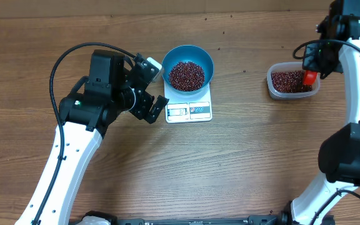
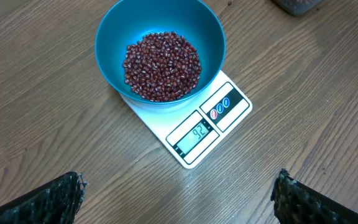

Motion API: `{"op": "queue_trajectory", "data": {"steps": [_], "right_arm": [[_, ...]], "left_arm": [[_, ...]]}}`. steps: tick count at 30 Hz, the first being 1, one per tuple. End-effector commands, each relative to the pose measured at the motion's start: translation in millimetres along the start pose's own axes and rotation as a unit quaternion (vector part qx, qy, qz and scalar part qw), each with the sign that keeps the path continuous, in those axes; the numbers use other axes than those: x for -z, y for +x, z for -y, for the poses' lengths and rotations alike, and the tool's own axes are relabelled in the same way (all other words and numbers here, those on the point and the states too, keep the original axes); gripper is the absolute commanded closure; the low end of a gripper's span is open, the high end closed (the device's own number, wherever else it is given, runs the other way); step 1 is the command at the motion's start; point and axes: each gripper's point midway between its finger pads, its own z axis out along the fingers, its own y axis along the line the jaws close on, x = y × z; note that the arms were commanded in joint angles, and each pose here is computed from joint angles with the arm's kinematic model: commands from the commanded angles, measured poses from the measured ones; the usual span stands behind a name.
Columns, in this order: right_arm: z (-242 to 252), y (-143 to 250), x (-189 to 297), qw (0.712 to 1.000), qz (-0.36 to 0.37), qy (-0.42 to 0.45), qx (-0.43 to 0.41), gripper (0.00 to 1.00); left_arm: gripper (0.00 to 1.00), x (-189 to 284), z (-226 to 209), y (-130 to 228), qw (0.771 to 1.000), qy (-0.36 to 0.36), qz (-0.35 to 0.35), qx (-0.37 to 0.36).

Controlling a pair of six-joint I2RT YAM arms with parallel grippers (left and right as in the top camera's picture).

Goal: Scoop item into bowl and weigh 150g on scale
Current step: 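Return the scoop to the tub and scoop beans with the right gripper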

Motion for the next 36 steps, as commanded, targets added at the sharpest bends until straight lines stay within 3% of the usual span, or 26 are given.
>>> {"op": "queue_trajectory", "data": {"steps": [1,9,18,36], "right_arm": [[3.8,3.2,-21.2,0.999,-0.024,0.022,0.001,0.96],[-2.0,9.8,-44.2,0.998,-0.056,0.014,0.005,0.96],[-40.8,17.0,-40.2,0.991,-0.07,-0.102,0.042,0.96],[-78.0,23.8,-27.1,0.971,-0.075,-0.217,0.072,0.96]], "left_arm": [[0.01,-2.2,-0.5,1.4,1.0,0.003,-0.001,0.006],[0.0,-2.2,-0.5,1.4,1.0,0.003,-0.001,0.006],[0.0,-2.2,-0.5,1.4,1.0,0.003,-0.001,0.006],[0.01,-2.2,-0.5,1.4,1.0,0.003,-0.001,0.006]]}}
